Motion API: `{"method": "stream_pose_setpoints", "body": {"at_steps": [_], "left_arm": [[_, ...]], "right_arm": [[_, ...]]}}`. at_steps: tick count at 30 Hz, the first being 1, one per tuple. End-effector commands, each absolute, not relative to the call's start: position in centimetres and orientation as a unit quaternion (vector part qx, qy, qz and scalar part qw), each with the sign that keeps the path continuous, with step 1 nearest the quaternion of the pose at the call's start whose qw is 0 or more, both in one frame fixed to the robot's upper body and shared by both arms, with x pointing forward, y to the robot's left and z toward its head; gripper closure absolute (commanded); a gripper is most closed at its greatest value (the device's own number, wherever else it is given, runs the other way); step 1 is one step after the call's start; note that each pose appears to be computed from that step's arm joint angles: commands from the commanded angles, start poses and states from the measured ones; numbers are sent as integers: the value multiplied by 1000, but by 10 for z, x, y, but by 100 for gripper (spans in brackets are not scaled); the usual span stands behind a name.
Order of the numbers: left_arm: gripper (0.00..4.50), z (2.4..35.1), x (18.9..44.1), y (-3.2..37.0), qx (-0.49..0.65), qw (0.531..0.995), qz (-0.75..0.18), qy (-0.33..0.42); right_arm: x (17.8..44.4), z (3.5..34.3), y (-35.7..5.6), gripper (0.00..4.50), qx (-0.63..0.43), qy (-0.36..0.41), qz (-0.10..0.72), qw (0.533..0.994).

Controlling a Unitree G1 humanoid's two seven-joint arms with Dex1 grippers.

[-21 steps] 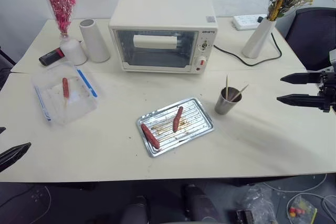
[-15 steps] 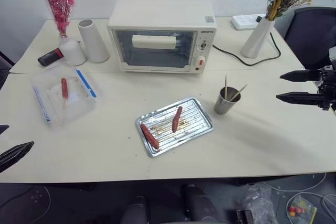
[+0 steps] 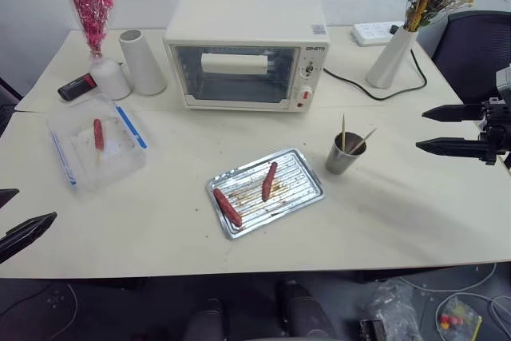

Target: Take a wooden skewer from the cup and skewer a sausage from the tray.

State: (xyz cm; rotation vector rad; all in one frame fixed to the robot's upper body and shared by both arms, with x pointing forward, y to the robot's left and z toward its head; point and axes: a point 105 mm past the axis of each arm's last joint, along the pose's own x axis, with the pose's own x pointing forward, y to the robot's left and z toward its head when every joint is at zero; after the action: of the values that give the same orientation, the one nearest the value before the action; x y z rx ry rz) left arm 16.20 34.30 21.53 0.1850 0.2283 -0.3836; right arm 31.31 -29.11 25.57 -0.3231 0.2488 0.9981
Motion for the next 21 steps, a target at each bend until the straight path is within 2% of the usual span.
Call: {"method": "stream_pose_setpoints", "body": {"at_steps": [1, 7, 11, 15, 21], "left_arm": [[6, 222, 165, 340, 105, 970, -194, 101], [6, 228, 175, 335, 101, 970, -207, 83], [6, 235, 182, 320, 90, 962, -246, 72], [6, 247, 191, 288, 87, 942, -319, 56], [6, 261, 198, 202, 81, 867, -491, 19]], "right_arm": [[310, 269, -290, 0, -165, 93, 480, 857], [315, 270, -293, 0, -157, 84, 454, 873], [316, 274, -296, 0, -127, 78, 432, 889], [315, 272, -294, 0, -99, 65, 406, 906], [314, 257, -270, 0, 12, 38, 369, 929]]}}
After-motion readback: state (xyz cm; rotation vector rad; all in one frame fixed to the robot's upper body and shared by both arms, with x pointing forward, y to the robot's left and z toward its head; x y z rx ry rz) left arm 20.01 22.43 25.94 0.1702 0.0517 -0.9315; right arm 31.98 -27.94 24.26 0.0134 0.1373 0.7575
